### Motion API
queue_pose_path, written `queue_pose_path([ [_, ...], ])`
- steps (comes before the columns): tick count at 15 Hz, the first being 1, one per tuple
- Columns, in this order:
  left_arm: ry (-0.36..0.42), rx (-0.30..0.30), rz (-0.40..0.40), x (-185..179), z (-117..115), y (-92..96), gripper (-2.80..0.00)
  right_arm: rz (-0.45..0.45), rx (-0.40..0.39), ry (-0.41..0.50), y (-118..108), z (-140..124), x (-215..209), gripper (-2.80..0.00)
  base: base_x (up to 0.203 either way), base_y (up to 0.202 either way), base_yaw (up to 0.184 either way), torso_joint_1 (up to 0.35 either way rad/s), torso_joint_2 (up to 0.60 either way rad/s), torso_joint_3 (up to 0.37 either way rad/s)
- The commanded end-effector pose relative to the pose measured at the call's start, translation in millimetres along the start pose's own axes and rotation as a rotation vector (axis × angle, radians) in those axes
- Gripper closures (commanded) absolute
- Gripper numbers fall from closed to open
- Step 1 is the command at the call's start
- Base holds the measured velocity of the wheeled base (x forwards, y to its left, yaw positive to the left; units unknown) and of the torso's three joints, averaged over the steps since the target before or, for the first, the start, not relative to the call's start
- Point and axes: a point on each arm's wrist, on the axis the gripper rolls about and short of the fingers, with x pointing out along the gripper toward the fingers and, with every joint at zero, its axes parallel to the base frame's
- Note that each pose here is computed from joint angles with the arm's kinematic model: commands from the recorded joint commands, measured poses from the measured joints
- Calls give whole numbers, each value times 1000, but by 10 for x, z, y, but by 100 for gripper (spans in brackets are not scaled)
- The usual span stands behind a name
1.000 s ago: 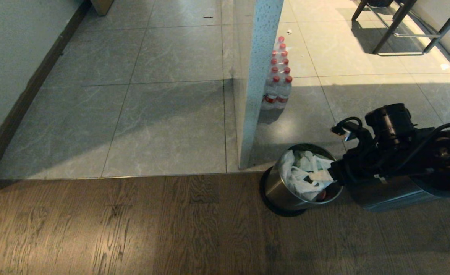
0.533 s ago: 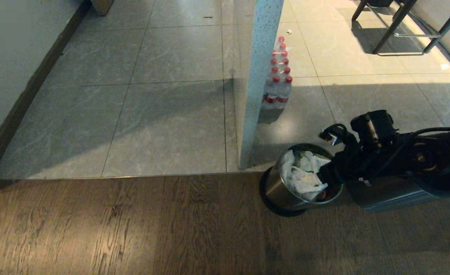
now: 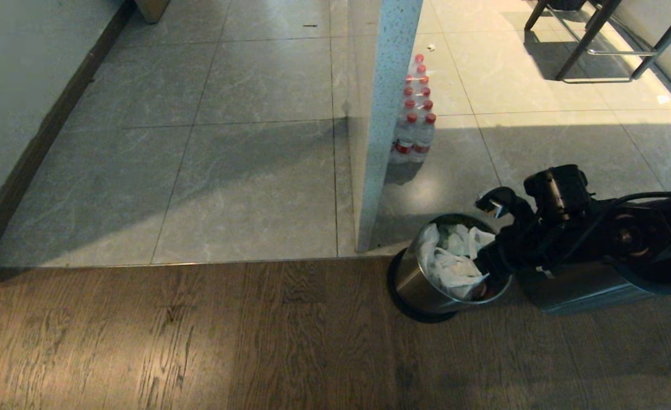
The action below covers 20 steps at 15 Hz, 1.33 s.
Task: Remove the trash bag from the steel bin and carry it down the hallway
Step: Pick up the trash bag
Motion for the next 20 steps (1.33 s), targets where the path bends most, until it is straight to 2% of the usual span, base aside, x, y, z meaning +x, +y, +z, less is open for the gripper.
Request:
queue_pose_path([
  [1, -2, -1, 0, -1, -1, 0, 0, -17, -20, -16, -28, -1, -21, -280, 0, 0, 0, 0, 0, 0],
  [4, -2, -1, 0, -1, -1, 0, 0, -54, -35, -11, -45, -14, -40, -280, 0, 0, 0, 0, 0, 0],
  [6, 0, -1, 0, 0, -5, 0, 0, -56, -79, -15, -44, -9, -49, -280, 0, 0, 0, 0, 0, 0],
  [12, -1, -1, 0, -1, -3, 0, 0, -26, -79, 37, -32, -109, 183, -280, 0, 0, 0, 0, 0, 0],
  [20, -2, -1, 0, -1, -1, 0, 0, -50, -98, -28, -178, -66, 679, -280, 0, 0, 0, 0, 0, 0],
])
